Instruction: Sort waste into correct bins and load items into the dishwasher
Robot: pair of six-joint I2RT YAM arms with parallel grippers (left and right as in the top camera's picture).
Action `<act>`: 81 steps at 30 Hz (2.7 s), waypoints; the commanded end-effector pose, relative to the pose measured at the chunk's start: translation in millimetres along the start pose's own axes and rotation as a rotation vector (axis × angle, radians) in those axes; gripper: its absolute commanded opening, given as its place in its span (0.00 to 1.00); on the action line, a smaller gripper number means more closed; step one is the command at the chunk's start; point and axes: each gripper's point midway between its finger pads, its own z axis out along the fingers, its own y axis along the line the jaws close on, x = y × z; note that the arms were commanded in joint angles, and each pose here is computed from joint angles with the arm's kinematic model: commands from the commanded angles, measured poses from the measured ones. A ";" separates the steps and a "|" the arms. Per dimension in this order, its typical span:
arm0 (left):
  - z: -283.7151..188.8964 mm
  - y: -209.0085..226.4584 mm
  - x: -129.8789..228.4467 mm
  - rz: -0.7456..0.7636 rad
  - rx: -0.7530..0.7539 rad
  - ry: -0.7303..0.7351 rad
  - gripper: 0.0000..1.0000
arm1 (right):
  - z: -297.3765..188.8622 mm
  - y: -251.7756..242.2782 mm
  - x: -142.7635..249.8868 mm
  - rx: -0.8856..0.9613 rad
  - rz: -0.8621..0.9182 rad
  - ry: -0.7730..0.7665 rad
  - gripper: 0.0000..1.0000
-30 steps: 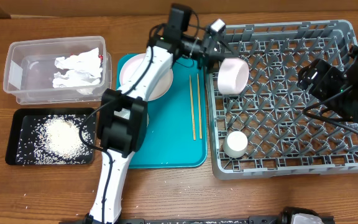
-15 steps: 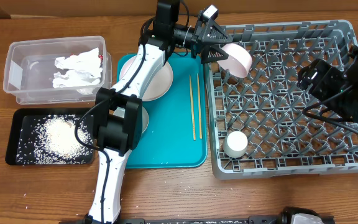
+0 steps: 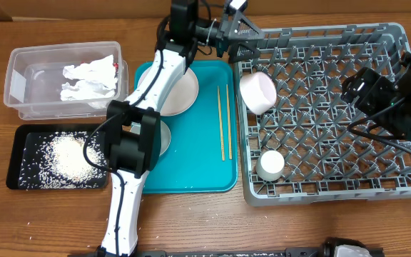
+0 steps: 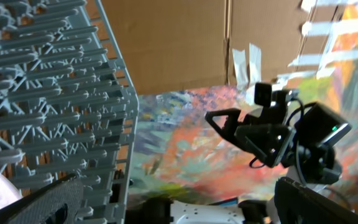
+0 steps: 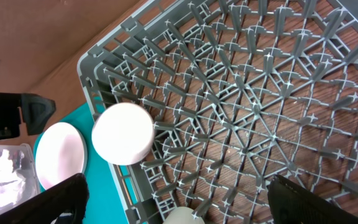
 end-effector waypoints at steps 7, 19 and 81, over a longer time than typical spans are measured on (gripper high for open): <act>-72.1 -66.1 -10.0 0.109 -0.031 -0.115 0.93 | -1.7 26.0 -0.5 -0.119 -0.056 0.011 0.94; -179.8 -163.1 0.5 0.399 -0.133 -0.314 1.00 | 53.6 189.9 74.6 -0.494 -0.316 0.212 0.91; -375.7 -47.8 79.6 -0.051 -1.709 -0.716 1.00 | 241.8 254.9 339.3 -0.331 -0.487 0.638 0.04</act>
